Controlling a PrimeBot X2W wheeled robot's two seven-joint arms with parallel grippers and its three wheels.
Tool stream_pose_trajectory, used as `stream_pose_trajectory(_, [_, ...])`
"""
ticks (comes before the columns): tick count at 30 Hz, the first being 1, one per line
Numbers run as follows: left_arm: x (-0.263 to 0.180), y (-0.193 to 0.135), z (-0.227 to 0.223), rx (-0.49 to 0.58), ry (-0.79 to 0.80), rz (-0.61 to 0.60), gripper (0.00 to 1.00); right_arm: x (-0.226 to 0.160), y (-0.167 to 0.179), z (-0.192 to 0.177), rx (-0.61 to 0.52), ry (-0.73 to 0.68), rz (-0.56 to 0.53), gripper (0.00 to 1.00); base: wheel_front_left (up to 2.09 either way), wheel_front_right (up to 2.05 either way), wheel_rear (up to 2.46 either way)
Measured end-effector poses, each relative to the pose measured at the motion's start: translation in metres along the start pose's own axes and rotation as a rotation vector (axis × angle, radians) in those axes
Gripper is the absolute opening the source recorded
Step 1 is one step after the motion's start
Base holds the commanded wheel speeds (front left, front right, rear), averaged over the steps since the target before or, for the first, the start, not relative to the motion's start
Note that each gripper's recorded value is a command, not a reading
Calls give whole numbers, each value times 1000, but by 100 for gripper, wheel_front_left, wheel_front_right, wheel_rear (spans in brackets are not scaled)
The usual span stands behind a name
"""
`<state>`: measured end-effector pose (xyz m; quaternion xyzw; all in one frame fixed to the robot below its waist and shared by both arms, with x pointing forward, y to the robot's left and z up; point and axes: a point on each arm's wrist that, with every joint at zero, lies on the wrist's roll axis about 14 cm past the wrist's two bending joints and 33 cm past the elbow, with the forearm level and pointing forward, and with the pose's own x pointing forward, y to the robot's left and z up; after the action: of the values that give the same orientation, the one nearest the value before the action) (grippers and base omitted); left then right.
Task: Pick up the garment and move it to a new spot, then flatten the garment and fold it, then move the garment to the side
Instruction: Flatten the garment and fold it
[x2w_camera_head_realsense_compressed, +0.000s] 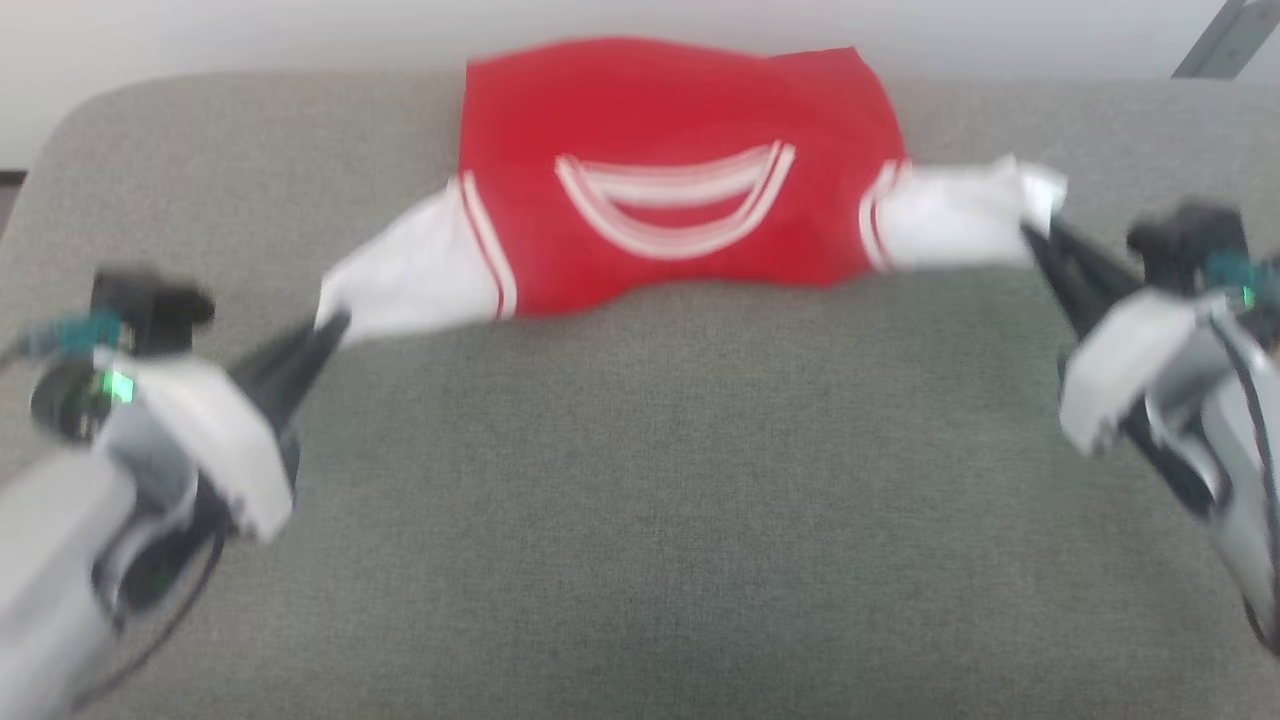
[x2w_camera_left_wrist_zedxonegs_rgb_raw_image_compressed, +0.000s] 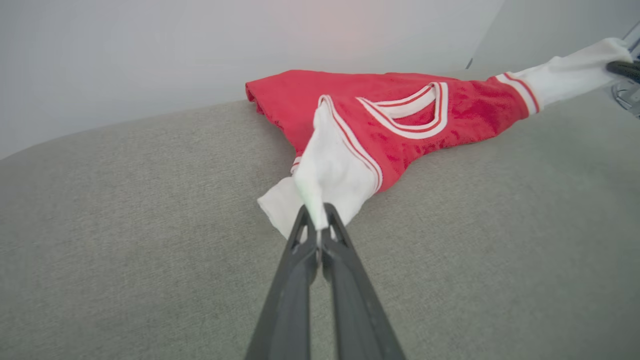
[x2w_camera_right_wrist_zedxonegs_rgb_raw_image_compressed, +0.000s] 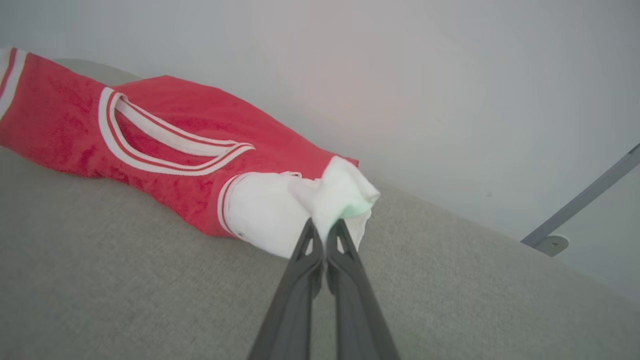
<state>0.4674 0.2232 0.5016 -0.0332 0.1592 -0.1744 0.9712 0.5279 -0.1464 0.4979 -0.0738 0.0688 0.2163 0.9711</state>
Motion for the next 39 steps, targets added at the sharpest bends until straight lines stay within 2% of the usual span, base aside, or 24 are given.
stream_pose_trajectory(5, [-37,-9,-32,-16,54,8,0,-43,8,-19,26,67,59,0,0,0,0])
stream_pose_trajectory(14, [-92,-2,-93,-44,235,139,0,-112,-6,-63,36,193,32,0,0,0,0])
stream_pose_trajectory(19, [-110,-4,-118,-85,299,181,0,-140,-1,-94,75,281,22,0,0,0,0])
stream_pose_trajectory(30, [-121,-24,-146,-164,364,183,0,-170,37,-133,208,434,83,0,0,0,0])
stream_pose_trajectory(37, [-124,-27,-156,-183,383,201,0,-175,44,-147,292,522,76,0,0,0,0])
stream_pose_trajectory(38, [-124,-28,-156,-186,380,201,0,-176,45,-148,293,534,78,26,0,0,0])
stream_pose_trajectory(39, [-124,-29,-156,-190,374,202,0,-176,43,-149,300,547,73,76,0,0,0])
